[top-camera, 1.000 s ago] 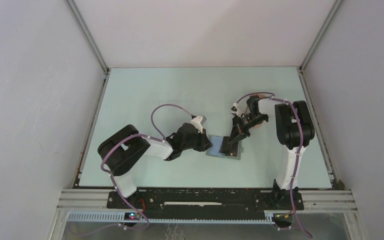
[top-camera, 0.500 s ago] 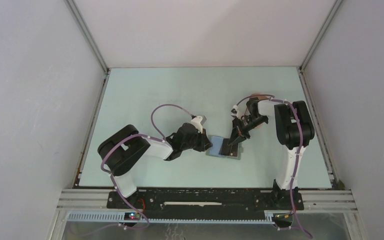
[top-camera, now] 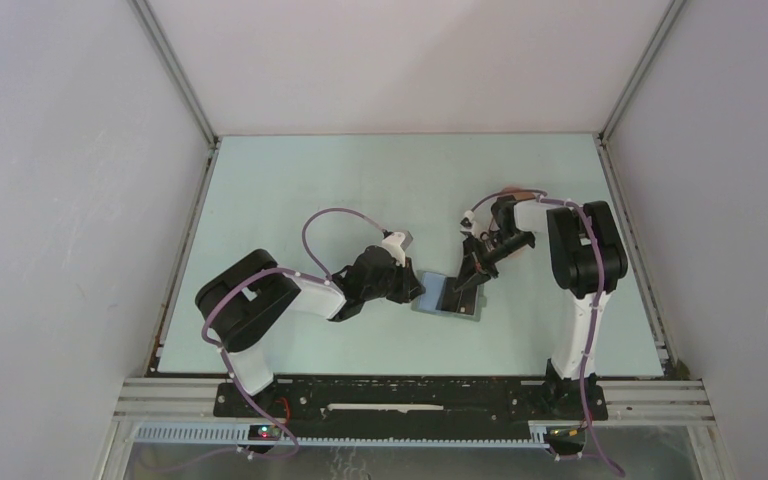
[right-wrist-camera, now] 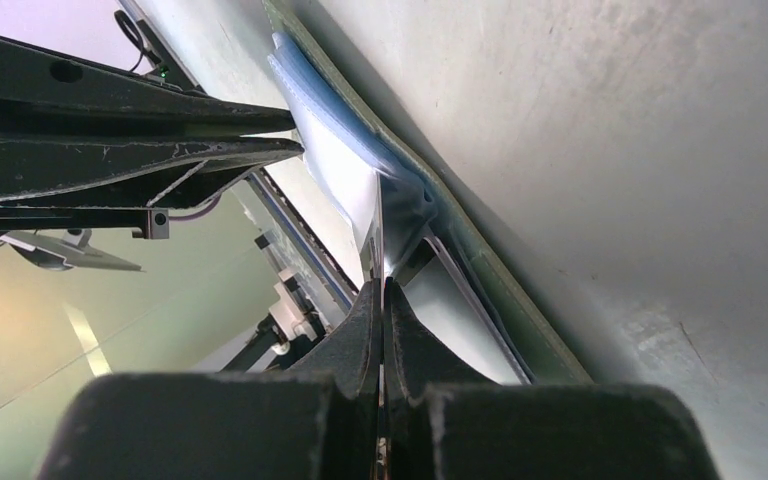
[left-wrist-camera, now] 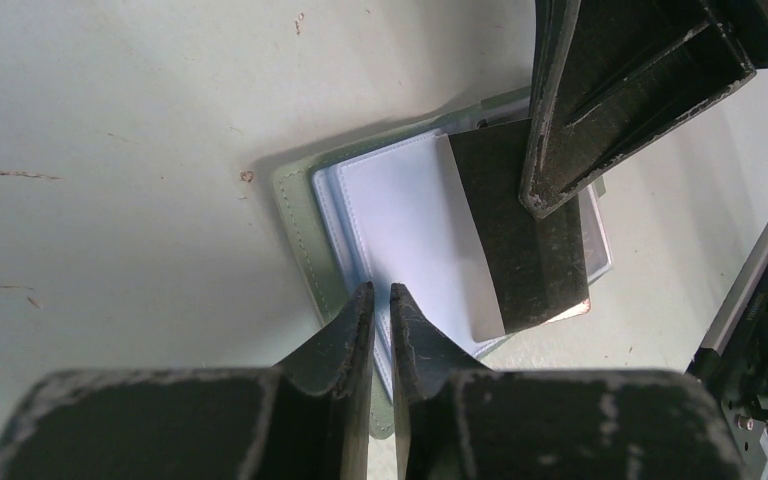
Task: Put the credit cards into the card holder
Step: Insert the credit card into the card holder.
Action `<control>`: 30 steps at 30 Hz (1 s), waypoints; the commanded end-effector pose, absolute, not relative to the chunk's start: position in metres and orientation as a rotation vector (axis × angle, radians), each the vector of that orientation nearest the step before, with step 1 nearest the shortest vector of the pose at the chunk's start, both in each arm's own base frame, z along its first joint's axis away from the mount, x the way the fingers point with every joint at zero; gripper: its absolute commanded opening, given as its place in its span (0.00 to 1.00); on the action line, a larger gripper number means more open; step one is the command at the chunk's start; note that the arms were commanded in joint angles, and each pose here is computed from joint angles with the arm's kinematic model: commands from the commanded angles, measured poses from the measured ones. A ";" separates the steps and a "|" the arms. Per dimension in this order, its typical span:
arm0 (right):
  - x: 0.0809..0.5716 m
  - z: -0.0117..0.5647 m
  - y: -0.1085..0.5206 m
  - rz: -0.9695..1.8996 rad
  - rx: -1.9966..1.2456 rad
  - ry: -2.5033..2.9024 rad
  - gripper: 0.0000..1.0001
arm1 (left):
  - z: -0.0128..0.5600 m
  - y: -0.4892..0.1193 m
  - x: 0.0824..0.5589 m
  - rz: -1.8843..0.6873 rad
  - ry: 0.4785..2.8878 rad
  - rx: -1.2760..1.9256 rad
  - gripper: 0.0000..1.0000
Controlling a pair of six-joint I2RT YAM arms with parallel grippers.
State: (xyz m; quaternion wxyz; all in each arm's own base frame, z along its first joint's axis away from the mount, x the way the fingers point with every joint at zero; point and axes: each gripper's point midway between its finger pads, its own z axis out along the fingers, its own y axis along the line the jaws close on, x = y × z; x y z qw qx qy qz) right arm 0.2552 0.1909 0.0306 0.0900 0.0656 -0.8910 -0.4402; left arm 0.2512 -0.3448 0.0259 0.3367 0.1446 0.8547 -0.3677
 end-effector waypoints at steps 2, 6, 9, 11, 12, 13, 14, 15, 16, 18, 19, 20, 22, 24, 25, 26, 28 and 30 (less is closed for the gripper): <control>0.254 0.025 0.196 -1.312 0.211 -2.628 0.00 | 0.030 -0.348 0.246 -0.988 2.223 0.401 0.15; 0.256 0.025 0.198 -1.316 0.227 -2.630 0.00 | 0.031 -0.349 0.245 -0.997 2.222 0.403 0.15; 0.258 0.023 0.198 -1.313 0.233 -2.630 0.01 | 0.031 -0.349 0.245 -1.000 2.221 0.403 0.16; 0.258 0.022 0.199 -1.309 0.236 -2.627 0.02 | 0.032 -0.349 0.245 -1.001 2.218 0.402 0.16; 0.259 0.021 0.200 -1.307 0.239 -2.625 0.02 | 0.032 -0.349 0.245 -1.004 2.218 0.403 0.16; 0.259 0.021 0.200 -1.303 0.241 -2.624 0.03 | 0.033 -0.349 0.245 -1.005 2.218 0.404 0.16; 0.259 0.020 0.200 -1.302 0.244 -2.624 0.03 | 0.033 -0.349 0.245 -1.004 2.216 0.400 0.16; 0.259 0.020 0.201 -1.300 0.250 -2.624 0.04 | 0.034 -0.349 0.245 -1.005 2.216 0.400 0.17; 0.259 0.020 0.200 -1.296 0.253 -2.627 0.05 | 0.034 -0.348 0.245 -1.003 2.217 0.397 0.17; 0.260 0.020 0.200 -1.291 0.260 -2.633 0.07 | 0.037 -0.347 0.245 -1.004 2.209 0.392 0.19; 0.260 0.020 0.200 -1.291 0.261 -2.634 0.08 | 0.039 -0.347 0.245 -1.008 2.203 0.390 0.21; 0.261 0.020 0.199 -1.289 0.260 -2.636 0.08 | 0.044 -0.347 0.244 -1.012 2.192 0.389 0.23; 0.261 0.020 0.199 -1.286 0.263 -2.641 0.10 | 0.050 -0.345 0.244 -1.009 2.181 0.388 0.27; 0.262 0.020 0.199 -1.281 0.264 -2.644 0.11 | 0.057 -0.343 0.243 -1.009 2.171 0.391 0.31; 0.262 0.020 0.199 -1.279 0.265 -2.644 0.11 | 0.060 -0.343 0.242 -1.011 2.165 0.396 0.32; 0.262 0.020 0.199 -1.280 0.266 -2.645 0.12 | 0.063 -0.342 0.242 -1.011 2.159 0.397 0.34; 0.262 0.020 0.199 -1.277 0.269 -2.644 0.12 | 0.071 -0.342 0.238 -1.025 2.144 0.409 0.36; 0.262 0.019 0.199 -1.276 0.267 -2.644 0.13 | 0.079 -0.343 0.235 -1.038 2.125 0.423 0.39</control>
